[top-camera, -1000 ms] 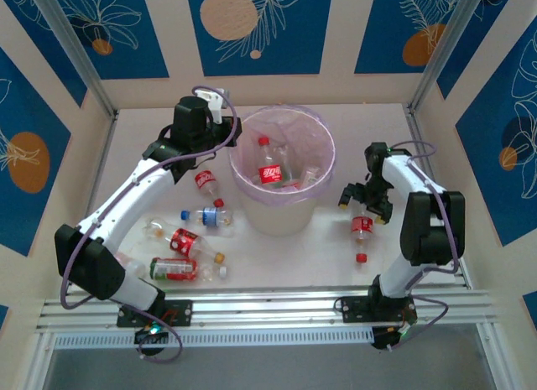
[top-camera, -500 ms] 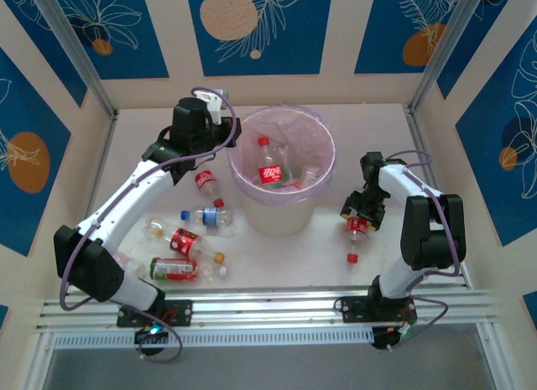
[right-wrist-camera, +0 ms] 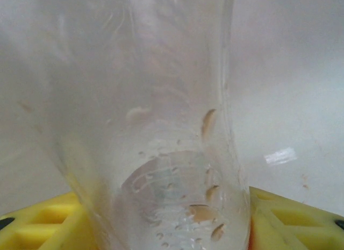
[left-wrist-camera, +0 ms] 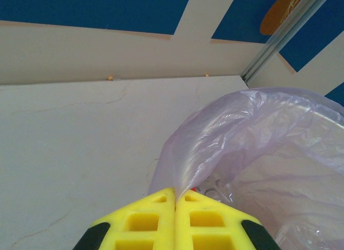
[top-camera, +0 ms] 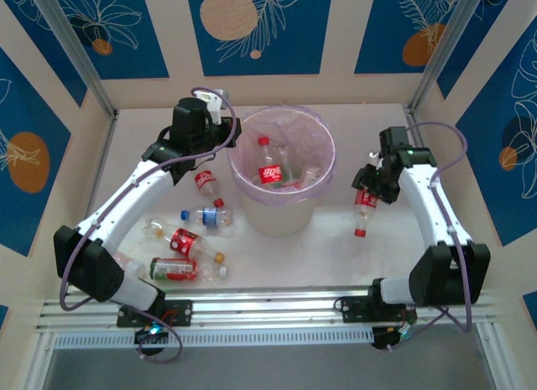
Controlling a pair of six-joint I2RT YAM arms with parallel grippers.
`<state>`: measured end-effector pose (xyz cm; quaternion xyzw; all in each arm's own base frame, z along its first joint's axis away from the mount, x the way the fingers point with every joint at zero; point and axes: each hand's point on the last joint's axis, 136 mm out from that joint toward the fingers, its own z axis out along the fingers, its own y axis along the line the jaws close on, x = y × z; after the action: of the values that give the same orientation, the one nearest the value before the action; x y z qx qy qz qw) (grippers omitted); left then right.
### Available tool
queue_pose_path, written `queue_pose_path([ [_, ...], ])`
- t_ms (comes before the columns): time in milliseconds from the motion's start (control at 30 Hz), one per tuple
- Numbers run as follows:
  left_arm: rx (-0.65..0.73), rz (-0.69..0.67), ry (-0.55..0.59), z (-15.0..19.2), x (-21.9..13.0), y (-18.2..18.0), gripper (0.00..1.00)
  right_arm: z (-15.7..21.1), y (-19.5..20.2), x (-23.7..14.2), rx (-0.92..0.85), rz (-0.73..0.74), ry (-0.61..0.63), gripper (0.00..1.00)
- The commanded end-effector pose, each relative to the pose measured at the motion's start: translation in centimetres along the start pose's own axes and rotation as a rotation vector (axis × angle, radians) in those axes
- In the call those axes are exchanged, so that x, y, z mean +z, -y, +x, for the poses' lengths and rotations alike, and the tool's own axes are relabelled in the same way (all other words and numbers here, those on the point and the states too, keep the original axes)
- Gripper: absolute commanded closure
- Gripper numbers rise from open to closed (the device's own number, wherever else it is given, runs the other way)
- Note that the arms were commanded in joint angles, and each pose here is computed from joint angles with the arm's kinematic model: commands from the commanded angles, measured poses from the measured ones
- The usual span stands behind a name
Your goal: Put the plastic bottles in the bin
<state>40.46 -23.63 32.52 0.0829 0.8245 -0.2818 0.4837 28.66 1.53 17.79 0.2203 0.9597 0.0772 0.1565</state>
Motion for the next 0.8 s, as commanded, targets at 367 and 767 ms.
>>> queue_pose_path([
  [367, -0.018, -0.018, -0.023, 0.1, -0.4, -0.6, 1.00, -4.9, -12.8, -21.5, -0.218, -0.564, 0.501, 0.40],
  [767, -0.037, -0.012, -0.029, 0.0, 0.4, -0.5, 1.00, -1.9, -26.2, -18.7, -0.498, -0.714, 0.332, 0.41],
])
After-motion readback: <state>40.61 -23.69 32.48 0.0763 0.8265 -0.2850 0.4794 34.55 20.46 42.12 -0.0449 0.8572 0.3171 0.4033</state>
